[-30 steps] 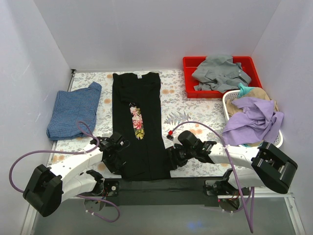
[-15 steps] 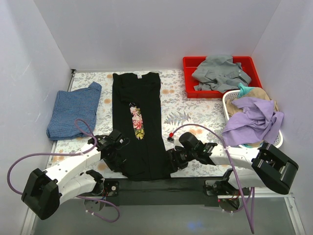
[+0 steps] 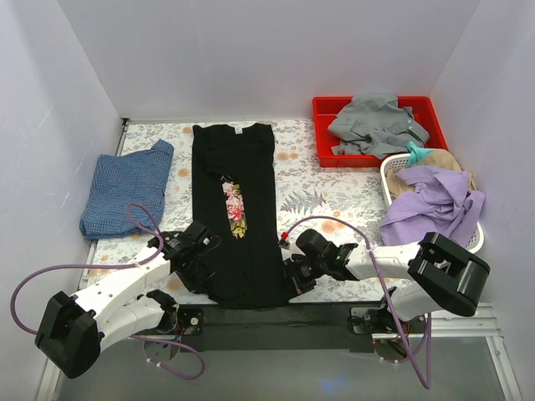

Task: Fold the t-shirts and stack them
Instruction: Fold the tshirt

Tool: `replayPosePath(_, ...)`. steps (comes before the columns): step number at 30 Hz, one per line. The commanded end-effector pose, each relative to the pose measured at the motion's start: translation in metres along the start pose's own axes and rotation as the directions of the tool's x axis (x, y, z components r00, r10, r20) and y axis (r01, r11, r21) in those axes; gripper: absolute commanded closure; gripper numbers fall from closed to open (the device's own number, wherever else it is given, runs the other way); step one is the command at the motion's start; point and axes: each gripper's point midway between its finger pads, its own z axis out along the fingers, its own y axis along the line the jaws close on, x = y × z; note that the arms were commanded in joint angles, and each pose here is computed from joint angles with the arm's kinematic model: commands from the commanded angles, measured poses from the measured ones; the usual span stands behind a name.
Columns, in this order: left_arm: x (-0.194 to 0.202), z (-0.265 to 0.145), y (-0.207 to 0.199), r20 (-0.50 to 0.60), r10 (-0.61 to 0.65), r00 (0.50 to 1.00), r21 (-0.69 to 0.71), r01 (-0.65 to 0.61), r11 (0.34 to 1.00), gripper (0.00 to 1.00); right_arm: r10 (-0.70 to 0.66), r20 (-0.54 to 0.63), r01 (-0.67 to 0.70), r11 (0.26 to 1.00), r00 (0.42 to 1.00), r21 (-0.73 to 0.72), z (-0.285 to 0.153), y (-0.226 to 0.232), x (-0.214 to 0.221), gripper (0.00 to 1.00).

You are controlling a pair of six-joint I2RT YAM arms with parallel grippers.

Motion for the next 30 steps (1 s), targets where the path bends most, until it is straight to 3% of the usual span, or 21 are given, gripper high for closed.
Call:
replayPosePath(1, 0.002, -0.006, -0.005, -0.006, 0.014, 1.000, 0.034, -0.013, 0.999, 1.00, -0.026, 0.048, 0.023, 0.998, 0.998, 0.057, -0.003, -0.003, -0.011, 0.99)
replayPosePath(3, 0.002, -0.008, -0.007, -0.006, 0.033, 0.999, 0.044, -0.032, 0.999, 1.00, -0.048, 0.107, 0.037, 0.994, 0.993, 0.101, -0.013, -0.001, -0.025, 0.99)
replayPosePath(6, 0.005, -0.010, -0.009, -0.022, 0.064, 0.998, 0.045, -0.063, 0.997, 1.00, -0.048, 0.175, -0.004, 0.959, 0.983, 0.285, -0.036, -0.021, -0.036, 0.99)
replayPosePath(11, 0.010, -0.019, -0.007, -0.040, 0.095, 0.995, 0.049, -0.093, 0.995, 1.00, -0.025, 0.151, -0.039, 0.912, 0.988, 0.407, -0.064, -0.035, -0.021, 0.99)
replayPosePath(19, 0.030, -0.030, -0.014, -0.115, 0.129, 0.985, 0.109, -0.116, 0.987, 1.00, 0.016, 0.085, -0.043, 0.945, 0.996, 0.324, -0.073, -0.026, 0.015, 0.99)
replayPosePath(23, 0.044, -0.026, -0.030, -0.153, 0.191, 0.969, 0.156, -0.168, 0.973, 1.00, 0.041, 0.129, -0.087, 0.926, 0.991, 0.368, -0.090, -0.031, 0.021, 0.99)
replayPosePath(26, 0.058, -0.020, -0.039, -0.171, 0.242, 0.955, 0.151, -0.217, 0.964, 1.00, 0.023, 0.159, -0.077, 0.938, 0.987, 0.339, -0.095, -0.021, 0.015, 0.99)
replayPosePath(30, 0.060, -0.021, -0.041, -0.140, 0.291, 0.946, 0.080, -0.282, 0.956, 1.00, 0.005, 0.099, -0.037, 0.944, 0.995, 0.327, -0.088, -0.015, 0.012, 0.99)
